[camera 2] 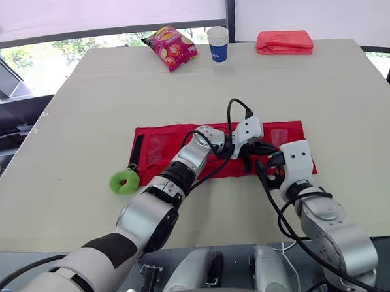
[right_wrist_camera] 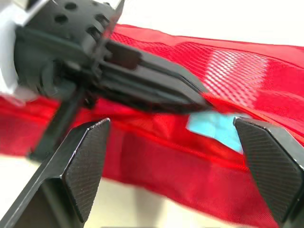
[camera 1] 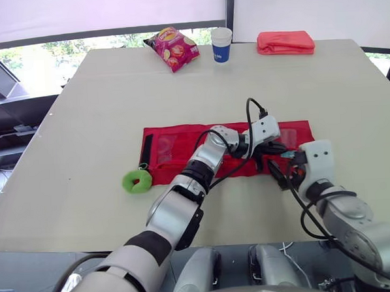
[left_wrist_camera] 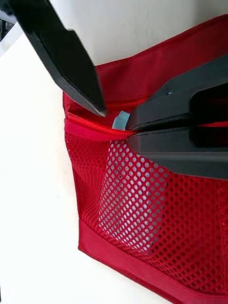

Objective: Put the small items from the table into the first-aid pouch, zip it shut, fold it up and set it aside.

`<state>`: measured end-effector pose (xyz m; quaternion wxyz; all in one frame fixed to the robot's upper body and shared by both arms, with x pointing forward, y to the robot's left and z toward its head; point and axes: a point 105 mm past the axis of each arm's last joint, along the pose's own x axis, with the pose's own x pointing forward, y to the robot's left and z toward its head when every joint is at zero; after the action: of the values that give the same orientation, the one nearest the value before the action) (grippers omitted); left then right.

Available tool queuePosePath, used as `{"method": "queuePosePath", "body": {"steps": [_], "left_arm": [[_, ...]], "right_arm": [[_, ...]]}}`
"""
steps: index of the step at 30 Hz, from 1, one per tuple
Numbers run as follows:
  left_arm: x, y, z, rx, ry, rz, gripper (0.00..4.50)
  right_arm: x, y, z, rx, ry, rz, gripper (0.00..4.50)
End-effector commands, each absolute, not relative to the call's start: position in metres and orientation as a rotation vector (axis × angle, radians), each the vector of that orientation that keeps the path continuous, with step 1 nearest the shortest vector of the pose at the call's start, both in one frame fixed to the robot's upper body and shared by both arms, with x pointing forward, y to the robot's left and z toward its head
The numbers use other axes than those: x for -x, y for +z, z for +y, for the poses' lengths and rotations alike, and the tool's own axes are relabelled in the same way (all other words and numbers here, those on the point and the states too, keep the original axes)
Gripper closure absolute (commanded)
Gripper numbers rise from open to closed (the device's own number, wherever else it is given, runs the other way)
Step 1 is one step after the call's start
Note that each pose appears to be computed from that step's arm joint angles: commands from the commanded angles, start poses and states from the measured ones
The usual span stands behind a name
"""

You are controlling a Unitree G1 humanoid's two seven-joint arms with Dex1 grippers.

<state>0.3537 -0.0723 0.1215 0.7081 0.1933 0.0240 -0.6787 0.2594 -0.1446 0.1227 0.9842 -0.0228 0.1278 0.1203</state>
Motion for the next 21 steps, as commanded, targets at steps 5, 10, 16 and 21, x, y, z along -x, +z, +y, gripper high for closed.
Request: {"method": "queuePosePath", "body": {"steps": [5, 10, 16, 21], "left_arm": [[-0.352, 0.135, -0.08, -0.441, -1.526, -0.009, 4.5], [-0.345, 0.136, -0.087, -0.45, -1.564, -0.031, 4.5], [-0.339, 0.137, -0.093, -0.454, -1.591, -0.048, 4.5], [-0.343, 0.134, -0.087, -0.475, -1.56, -0.051, 4.5]], "right_arm": [[-0.27, 0.122, -0.16, 0.055, 0.194, 0.241, 3.25], [-0.293, 0.113, -0.158, 0.045, 0.183, 0.238, 4.41], [-0.299, 0.115, -0.166, 0.05, 0.152, 0.208, 4.41], [-0.243, 0.142, -0.169, 0.135, 0.397, 0.143, 4.41]]}}
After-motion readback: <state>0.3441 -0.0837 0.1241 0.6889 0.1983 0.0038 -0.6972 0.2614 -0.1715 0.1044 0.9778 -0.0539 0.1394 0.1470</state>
